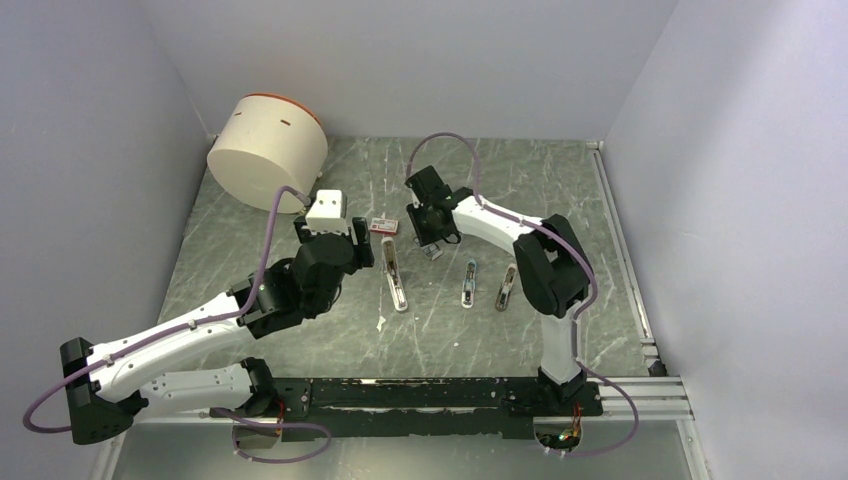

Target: Load the staples into the stapler

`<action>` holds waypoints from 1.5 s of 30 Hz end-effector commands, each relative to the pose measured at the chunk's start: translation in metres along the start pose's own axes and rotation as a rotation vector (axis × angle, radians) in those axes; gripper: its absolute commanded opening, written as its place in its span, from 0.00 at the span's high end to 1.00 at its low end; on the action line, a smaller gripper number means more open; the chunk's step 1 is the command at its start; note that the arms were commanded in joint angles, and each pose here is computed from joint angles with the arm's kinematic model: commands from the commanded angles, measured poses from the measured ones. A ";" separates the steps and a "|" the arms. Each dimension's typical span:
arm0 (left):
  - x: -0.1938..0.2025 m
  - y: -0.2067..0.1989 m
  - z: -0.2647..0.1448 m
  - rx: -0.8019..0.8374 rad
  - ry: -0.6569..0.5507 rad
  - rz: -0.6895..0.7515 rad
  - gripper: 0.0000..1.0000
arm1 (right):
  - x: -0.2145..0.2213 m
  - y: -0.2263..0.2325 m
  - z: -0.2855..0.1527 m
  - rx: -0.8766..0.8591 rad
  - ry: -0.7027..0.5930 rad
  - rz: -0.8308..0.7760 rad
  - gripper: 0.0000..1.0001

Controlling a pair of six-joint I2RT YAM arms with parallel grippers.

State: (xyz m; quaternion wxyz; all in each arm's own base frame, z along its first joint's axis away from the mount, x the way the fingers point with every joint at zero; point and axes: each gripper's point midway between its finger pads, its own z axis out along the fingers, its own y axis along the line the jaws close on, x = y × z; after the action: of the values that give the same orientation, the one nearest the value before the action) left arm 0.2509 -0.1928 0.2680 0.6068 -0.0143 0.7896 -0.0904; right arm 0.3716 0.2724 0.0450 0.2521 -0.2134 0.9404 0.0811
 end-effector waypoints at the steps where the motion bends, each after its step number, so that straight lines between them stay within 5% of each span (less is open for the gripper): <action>1: -0.002 0.007 0.001 -0.036 -0.013 -0.001 0.26 | 0.006 -0.004 0.008 0.025 0.034 -0.020 0.69; 27: 0.003 0.002 0.003 -0.017 0.005 0.011 0.26 | 0.011 -0.005 0.012 0.080 0.024 -0.004 0.55; 45: 0.006 0.000 0.003 -0.012 0.018 0.016 0.26 | 0.019 -0.009 0.024 0.103 0.037 0.018 0.55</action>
State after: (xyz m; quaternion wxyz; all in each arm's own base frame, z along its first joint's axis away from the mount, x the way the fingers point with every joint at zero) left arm 0.2523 -0.1952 0.2625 0.6028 -0.0101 0.7934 -0.0839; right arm 0.3705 0.2648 0.0230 0.2448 -0.1995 0.9481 0.0378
